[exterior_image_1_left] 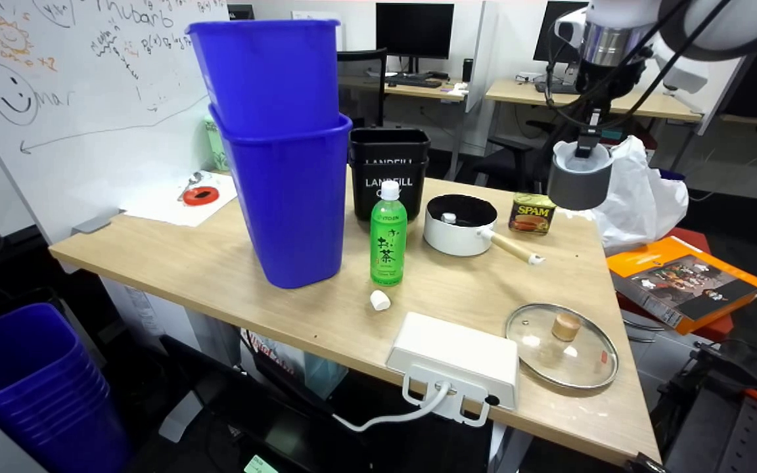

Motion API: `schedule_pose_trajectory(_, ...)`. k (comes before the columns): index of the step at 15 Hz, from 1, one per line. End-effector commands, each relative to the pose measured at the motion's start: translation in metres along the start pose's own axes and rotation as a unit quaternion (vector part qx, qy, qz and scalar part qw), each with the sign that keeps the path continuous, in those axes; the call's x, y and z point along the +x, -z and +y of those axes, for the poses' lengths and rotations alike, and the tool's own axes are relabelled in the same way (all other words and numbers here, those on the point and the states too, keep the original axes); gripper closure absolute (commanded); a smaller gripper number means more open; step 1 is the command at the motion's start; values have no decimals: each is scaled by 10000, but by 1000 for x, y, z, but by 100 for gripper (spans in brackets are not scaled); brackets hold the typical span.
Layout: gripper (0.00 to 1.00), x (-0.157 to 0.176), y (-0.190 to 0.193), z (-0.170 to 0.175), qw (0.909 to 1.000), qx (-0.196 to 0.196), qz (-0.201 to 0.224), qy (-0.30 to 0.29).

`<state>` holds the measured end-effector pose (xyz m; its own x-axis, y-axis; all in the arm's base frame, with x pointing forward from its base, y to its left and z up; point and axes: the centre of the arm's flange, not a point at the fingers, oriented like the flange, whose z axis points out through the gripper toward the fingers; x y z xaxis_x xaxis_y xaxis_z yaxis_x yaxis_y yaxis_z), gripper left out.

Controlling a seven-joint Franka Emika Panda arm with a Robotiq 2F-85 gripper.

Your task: Pick the bowl and move it to the right on the table

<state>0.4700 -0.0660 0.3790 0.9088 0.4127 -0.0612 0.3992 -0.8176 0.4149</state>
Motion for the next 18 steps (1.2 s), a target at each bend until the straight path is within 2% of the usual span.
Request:
schedule_pose_trajectory(1, 96, -9, -35, 1, 9992, 16, -252, -294)
schedule_pose_trajectory(7, 96, -32, -101, 1, 9921, 407, -598, -1028)
schedule_pose_trajectory(16, 96, -29, -154, -33, 9821, 979, -341, -1572)
schedule_pose_trajectory(17, 67, -29, -156, -35, 9816, 1032, -318, -1576)
schedule_pose_trajectory(18, 58, -28, -157, -36, 9811, 1089, -285, -1576)
